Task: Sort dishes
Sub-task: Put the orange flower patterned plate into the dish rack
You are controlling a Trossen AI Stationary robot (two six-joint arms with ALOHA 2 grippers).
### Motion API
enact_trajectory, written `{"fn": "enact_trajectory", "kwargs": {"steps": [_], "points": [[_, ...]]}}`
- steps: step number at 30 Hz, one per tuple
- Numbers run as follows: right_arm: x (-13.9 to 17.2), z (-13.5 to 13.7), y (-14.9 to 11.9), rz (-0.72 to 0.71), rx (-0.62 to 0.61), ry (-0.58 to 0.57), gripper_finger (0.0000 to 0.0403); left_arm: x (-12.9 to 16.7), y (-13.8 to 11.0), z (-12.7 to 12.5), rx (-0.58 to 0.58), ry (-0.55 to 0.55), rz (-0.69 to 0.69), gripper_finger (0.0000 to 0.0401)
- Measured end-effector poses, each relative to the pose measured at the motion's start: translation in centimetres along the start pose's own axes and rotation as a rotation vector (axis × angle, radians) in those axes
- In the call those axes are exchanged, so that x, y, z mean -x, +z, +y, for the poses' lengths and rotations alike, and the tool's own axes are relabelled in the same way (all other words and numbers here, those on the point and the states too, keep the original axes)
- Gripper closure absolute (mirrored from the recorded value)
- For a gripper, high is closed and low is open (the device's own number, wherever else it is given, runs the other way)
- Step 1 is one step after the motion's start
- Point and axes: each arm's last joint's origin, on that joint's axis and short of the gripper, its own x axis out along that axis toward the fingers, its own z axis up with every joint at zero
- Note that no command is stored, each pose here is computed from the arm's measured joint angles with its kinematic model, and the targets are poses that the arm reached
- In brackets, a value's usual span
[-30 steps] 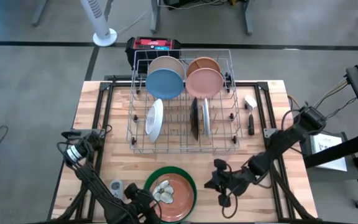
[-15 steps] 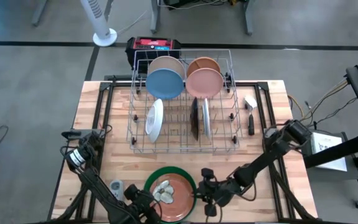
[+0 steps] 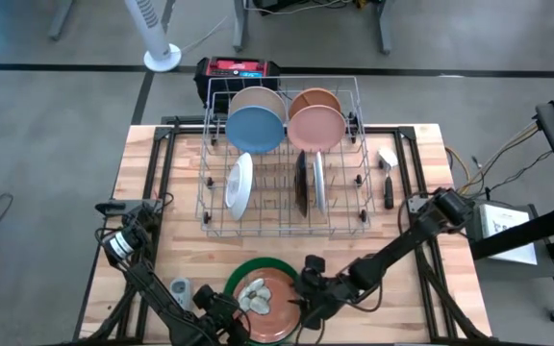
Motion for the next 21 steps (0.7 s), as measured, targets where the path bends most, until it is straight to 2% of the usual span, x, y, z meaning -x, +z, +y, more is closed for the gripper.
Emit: {"fn": "enact_trajectory", "kwargs": {"steps": [9, 21], "points": [[-0.8, -0.7, -0.4, 0.022, -0.05, -0.026, 0.0155, -0.1, 0.0, 0.0, 0.004, -0.003, -0.022, 0.0154], [-1.1, -1.3, -1.2, 0.05, 0.002, -0.053, 0.0118, -1.0, -0.4, 0.0, -0.007, 0.014, -0.064, 0.0155]]}}
